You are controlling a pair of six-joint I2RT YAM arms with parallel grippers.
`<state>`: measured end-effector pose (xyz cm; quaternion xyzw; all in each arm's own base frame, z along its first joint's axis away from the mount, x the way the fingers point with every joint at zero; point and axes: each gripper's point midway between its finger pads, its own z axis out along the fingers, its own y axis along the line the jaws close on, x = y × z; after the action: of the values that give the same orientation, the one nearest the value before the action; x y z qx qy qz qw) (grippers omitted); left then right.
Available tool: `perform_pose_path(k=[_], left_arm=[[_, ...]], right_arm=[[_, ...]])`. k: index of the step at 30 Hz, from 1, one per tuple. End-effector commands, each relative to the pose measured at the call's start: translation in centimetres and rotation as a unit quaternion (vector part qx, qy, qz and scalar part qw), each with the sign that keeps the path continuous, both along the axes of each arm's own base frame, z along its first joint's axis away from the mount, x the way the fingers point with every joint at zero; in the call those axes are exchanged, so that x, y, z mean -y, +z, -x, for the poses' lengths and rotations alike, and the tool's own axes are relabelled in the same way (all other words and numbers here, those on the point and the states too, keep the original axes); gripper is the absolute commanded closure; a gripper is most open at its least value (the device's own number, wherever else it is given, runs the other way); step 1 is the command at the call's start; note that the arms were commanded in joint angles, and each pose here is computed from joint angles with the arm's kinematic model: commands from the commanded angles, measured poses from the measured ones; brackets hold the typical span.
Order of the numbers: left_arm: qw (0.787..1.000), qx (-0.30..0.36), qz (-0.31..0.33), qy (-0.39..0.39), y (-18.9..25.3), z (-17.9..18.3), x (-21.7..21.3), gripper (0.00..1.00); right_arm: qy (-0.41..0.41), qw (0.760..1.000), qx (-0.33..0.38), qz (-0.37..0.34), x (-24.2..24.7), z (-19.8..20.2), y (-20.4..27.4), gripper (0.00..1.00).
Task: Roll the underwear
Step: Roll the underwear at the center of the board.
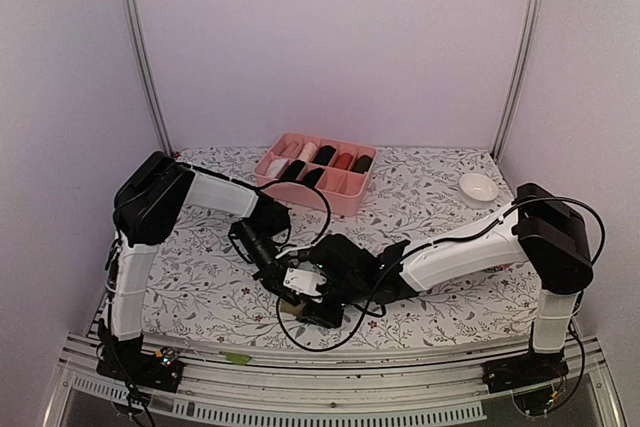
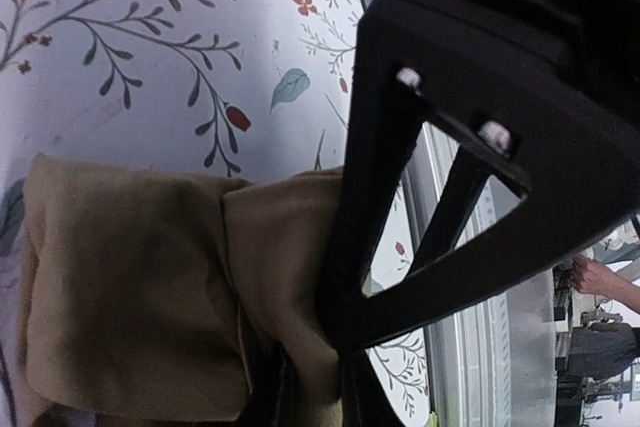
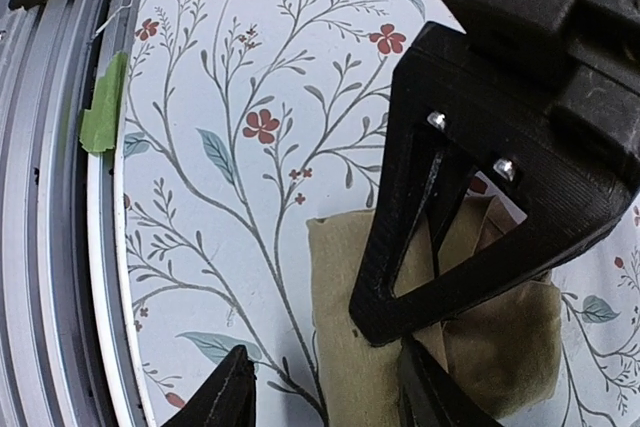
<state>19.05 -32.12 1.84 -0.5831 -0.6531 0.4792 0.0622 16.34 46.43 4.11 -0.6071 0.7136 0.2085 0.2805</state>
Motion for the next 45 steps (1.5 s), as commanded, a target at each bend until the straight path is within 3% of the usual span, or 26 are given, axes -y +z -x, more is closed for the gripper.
perform_pose_path(k=[1,11,21,24,28,33,36,39,45], left_arm=[[0.998,0.024,-0.052,-0.014,-3.2,-0.8,-2.1,1.0],[0.998,0.025,-0.054,-0.015,-3.1,-1.0,-2.1,1.0],[0.999,0.02,-0.048,-0.005,-3.0,-1.0,-1.9,1.0],[0.999,0.028,-0.045,-0.003,-2.9,-1.1,-1.8,0.99],[0.999,0.04,-0.036,0.007,-2.0,-1.6,-1.6,0.88],[0.992,0.103,0.019,0.064,2.5,-4.4,-1.9,0.59],[0.972,0.184,0.063,0.13,6.5,-7.2,-3.2,0.55],[0.938,0.282,0.089,0.184,9.8,-9.2,-5.1,0.52],[0.873,0.434,0.134,0.178,12.6,-6.2,-7.4,0.49]], right_arm=[[-0.005,0.997,0.016,0.075,2.4,-0.2,-4.0,0.51],[-0.033,0.997,0.061,0.035,3.1,-1.4,1.9,0.47],[0.001,0.996,0.044,0.074,2.1,-1.0,-3.0,0.49],[0.005,0.996,0.033,0.078,2.1,-0.6,-3.7,0.63],[0.011,0.997,0.016,0.071,2.3,0.1,-3.3,0.99],[0.02,0.997,-0.055,0.049,2.8,1.3,-2.7,1.0],[0.017,0.993,-0.118,0.024,2.9,1.6,-2.1,1.0],[0.011,0.98,-0.197,-0.005,2.7,1.7,-1.5,1.0],[-0.008,0.91,-0.412,-0.039,2.8,1.7,-2.0,1.0]])
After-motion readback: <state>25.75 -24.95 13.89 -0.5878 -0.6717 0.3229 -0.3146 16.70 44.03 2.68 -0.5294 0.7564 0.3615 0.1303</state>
